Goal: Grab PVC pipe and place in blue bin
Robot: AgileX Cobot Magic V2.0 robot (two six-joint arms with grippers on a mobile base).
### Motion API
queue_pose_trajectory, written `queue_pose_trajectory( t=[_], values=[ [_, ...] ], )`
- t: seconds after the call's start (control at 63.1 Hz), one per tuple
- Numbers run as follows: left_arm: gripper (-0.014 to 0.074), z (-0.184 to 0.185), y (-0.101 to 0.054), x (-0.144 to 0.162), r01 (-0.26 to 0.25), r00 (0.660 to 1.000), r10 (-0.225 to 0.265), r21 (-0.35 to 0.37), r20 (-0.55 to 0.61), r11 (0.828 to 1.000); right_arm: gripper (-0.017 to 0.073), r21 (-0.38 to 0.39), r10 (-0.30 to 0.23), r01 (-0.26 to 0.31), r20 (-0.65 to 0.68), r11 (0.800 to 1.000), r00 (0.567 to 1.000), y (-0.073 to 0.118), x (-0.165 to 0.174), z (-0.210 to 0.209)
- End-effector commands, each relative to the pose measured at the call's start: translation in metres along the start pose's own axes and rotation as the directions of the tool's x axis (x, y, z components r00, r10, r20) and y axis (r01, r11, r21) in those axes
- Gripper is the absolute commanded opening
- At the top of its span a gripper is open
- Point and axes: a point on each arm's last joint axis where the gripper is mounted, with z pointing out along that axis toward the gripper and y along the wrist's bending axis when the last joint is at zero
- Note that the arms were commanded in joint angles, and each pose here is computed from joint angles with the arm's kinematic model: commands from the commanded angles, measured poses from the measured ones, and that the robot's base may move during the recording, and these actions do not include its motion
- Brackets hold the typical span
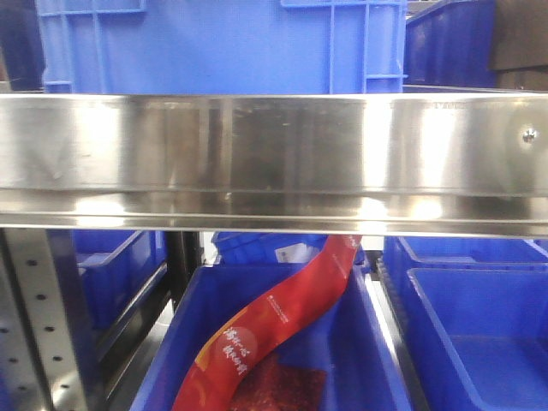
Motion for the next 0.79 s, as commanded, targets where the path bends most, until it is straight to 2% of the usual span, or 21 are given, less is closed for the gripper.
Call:
queue_pose_trajectory(
  t=[0.0,0.776],
  values=[
    [-0.0111,-0.002,-0.0008,-0.0038,0.016,0.999,-0.016,0.007,0.035,1.0,-0.0168,0.003,-0.003,0.003,0.03,1.0,1.0,-0.0004,-0.004,-0.0013],
    [-0.0111,-0.002,-0.0008,-0.0038,0.016,0.999,-0.016,0.007,0.035,1.0,-0.0168,0.003,-0.003,0.003,0.03,1.0,1.0,-0.0004,-0.004,-0.0013]
  ],
)
